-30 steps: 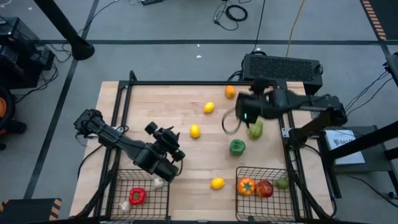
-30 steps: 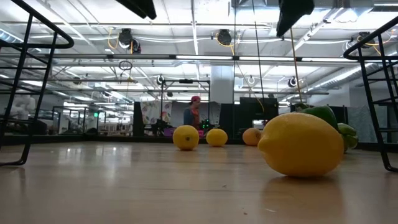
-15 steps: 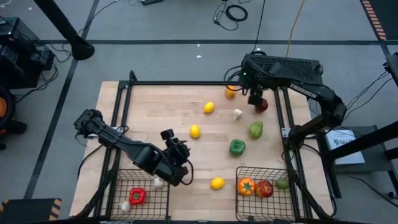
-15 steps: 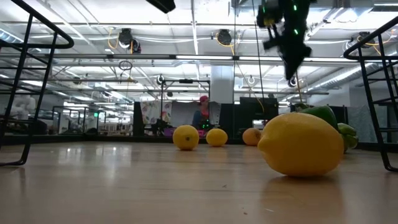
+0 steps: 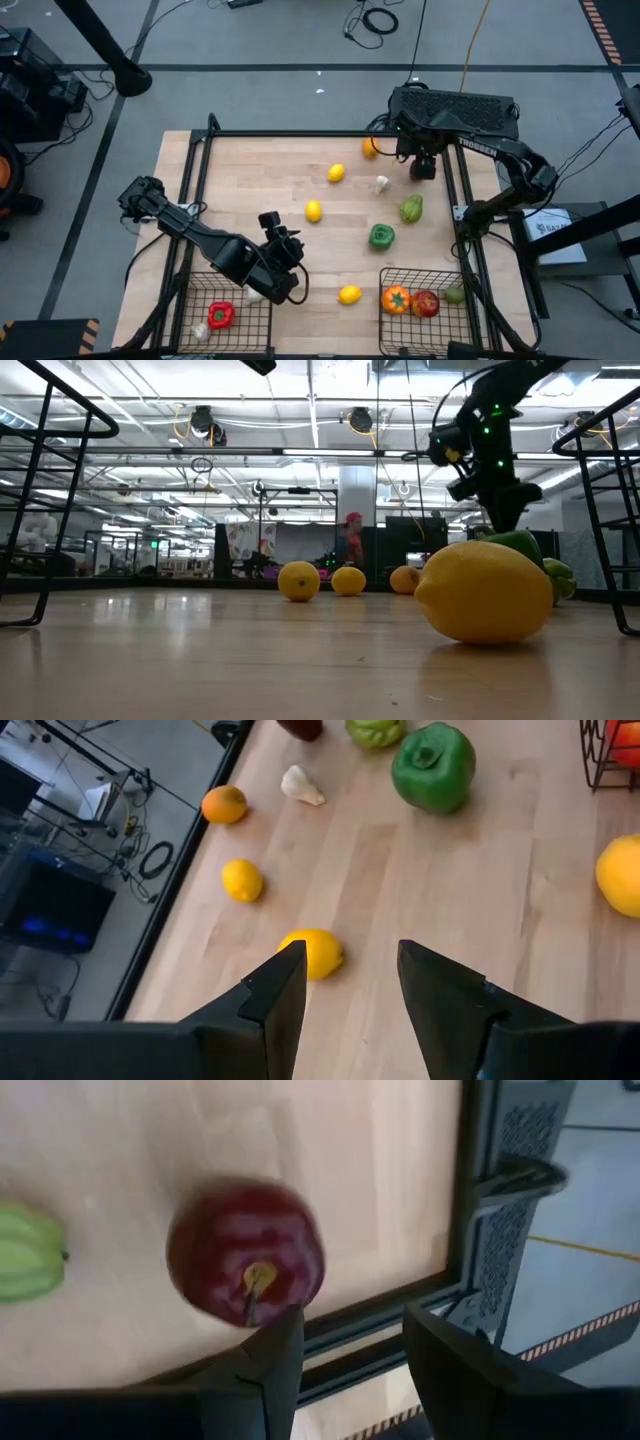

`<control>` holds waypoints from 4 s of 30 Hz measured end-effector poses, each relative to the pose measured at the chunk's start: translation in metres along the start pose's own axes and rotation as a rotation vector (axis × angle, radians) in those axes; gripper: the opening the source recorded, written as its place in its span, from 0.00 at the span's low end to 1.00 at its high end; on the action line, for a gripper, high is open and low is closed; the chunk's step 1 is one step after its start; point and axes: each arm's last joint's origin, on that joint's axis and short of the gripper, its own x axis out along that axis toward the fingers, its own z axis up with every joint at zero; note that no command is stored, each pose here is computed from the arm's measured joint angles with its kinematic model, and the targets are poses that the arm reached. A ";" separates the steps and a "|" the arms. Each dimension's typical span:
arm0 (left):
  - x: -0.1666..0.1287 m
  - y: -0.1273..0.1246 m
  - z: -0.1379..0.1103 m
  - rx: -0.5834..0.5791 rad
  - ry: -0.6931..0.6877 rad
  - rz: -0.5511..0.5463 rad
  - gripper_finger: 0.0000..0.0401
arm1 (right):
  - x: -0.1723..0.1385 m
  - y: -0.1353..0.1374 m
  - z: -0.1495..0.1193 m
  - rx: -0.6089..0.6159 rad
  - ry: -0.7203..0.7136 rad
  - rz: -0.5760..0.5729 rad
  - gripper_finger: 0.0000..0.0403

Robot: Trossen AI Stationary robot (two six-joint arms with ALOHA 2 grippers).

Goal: Sort produce into baskets
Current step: Put the red apple into the right black wire basket

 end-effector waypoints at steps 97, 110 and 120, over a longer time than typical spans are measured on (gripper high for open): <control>0.018 0.016 0.008 0.061 -0.017 0.113 0.41 | 0.032 0.017 0.002 0.193 0.028 0.283 0.02; 0.085 0.073 0.032 -0.214 -0.023 0.101 0.41 | 0.003 0.001 0.039 0.332 -0.273 0.084 0.17; 0.082 0.066 0.031 -0.197 -0.015 0.050 0.41 | 0.008 -0.007 0.057 0.362 -0.432 0.104 0.16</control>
